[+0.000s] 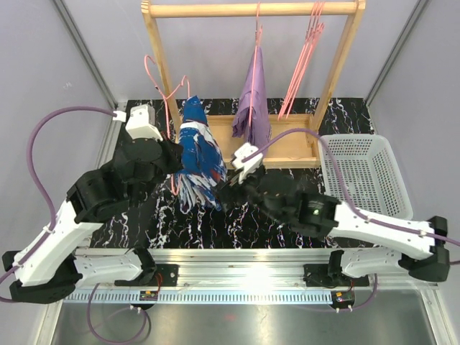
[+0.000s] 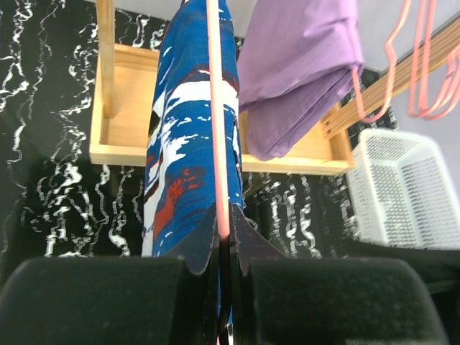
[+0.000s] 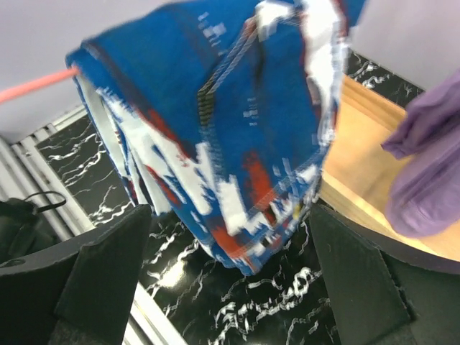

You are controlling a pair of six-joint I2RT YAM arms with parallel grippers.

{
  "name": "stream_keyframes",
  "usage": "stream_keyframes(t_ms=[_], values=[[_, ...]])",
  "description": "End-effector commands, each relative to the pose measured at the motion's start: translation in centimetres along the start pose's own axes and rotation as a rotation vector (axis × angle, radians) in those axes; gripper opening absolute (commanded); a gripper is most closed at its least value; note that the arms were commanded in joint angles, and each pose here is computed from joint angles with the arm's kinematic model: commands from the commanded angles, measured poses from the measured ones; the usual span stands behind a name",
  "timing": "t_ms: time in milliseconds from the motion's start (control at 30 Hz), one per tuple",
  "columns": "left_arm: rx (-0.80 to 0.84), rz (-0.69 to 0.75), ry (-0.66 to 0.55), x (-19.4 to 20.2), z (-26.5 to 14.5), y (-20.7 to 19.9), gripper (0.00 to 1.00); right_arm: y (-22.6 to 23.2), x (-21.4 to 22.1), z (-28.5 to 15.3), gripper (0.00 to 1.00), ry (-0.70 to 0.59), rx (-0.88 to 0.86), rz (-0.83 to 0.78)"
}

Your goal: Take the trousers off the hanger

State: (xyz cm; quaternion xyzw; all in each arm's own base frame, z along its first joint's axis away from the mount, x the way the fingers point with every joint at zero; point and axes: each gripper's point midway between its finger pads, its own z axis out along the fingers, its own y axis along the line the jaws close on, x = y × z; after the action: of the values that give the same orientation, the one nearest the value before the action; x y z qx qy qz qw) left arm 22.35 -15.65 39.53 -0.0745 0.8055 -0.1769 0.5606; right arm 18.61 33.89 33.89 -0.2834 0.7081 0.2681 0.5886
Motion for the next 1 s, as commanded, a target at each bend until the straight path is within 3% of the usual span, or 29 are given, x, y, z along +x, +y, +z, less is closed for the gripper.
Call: stream_keyframes(t_ms=[0, 300, 733, 967], values=[[0.053, -0.307, -0.271, -8.9, -3.3, -0.8, 0.0, 0.8, -2.6, 1.9, 0.99, -0.17, 0.115, -0.013], [0.133, -0.432, -0.319, -12.2, -5.1, -2.5, 0.0, 3.9, 0.8, 6.4, 0.99, -0.167, 0.128, -0.129], [0.197, -0.517, -0.403, -16.0, -7.0, -3.2, 0.0, 7.0, 1.0, 9.0, 0.99, -0.184, 0.039, -0.046], [0.274, -0.563, -0.407, -17.3, -8.3, -4.1, 0.0, 5.1, 0.6, 10.9, 0.99, -0.193, 0.083, -0.013]])
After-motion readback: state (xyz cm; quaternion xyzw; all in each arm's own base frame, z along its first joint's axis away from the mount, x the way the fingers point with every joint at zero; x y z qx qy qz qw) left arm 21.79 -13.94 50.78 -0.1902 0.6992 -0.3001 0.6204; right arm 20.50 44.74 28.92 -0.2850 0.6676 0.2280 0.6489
